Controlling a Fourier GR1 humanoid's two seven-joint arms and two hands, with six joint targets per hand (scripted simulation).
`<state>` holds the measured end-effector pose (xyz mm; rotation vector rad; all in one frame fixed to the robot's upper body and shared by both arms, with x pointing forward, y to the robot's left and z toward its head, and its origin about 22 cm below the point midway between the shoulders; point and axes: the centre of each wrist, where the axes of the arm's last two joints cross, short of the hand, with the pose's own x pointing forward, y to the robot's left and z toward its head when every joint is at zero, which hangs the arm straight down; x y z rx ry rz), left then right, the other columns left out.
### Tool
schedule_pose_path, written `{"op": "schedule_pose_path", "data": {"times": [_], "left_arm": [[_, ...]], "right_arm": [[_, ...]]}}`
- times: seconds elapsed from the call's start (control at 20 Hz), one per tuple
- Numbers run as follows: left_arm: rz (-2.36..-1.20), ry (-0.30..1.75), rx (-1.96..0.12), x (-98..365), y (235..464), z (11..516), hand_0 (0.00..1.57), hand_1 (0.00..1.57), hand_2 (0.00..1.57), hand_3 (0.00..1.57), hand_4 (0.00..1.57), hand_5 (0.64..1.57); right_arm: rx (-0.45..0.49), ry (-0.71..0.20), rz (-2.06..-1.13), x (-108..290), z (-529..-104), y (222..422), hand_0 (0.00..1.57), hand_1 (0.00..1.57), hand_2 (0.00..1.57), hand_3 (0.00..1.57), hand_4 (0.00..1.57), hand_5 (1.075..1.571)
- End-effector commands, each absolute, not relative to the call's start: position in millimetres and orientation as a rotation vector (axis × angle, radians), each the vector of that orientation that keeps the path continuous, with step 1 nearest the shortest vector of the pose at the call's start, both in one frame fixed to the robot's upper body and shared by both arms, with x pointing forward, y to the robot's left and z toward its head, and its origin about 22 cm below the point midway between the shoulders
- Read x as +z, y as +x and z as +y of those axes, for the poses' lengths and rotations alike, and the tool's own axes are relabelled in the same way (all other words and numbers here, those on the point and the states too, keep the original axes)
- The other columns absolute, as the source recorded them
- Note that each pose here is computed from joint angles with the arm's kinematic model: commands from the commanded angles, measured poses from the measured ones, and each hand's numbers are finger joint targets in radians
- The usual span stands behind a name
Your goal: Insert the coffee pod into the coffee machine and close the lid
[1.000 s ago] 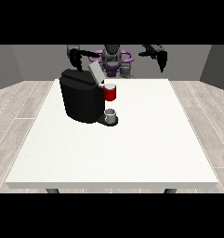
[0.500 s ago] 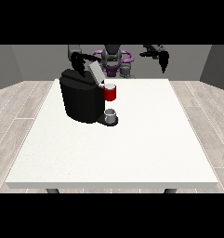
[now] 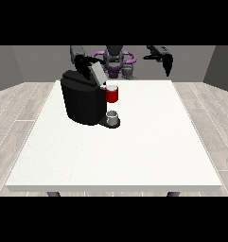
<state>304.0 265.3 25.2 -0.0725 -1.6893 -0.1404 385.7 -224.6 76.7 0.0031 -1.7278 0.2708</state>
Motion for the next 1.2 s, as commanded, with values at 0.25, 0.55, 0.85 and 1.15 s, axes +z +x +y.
{"op": "schedule_pose_path", "data": {"times": [0.25, 0.55, 0.85, 1.15], "left_arm": [[-1.703, -0.065, -0.134, 25.8, 303.9, 282.6, 0.00, 0.00, 0.00, 0.00, 0.00, 1.571], [-1.700, -0.022, -0.139, 23.8, 307.2, 278.9, 0.00, 0.00, 0.00, 0.00, 0.14, 1.571], [-1.677, -0.057, -0.131, 17.4, 305.7, 269.1, 0.00, 0.00, 0.00, 0.00, 0.12, 1.571], [-1.657, -0.071, -0.131, 31.2, 311.6, 271.7, 0.00, 0.00, 0.00, 0.00, 0.00, 1.571]], "right_arm": [[0.295, 0.007, -1.716, 66.8, -191.7, 389.3, 0.00, 0.00, 0.00, 0.00, 0.00, 1.571], [0.386, 0.021, -1.733, 106.8, -180.2, 403.4, 0.00, 0.00, 0.00, 0.00, 0.21, 1.571], [0.443, -0.035, -1.785, 104.6, -177.0, 400.2, 0.00, 0.00, 0.00, 0.00, 0.12, 1.571], [0.478, -0.025, -1.743, 109.4, -149.8, 400.5, 0.00, 0.00, 0.00, 0.00, 0.12, 1.571]]}}
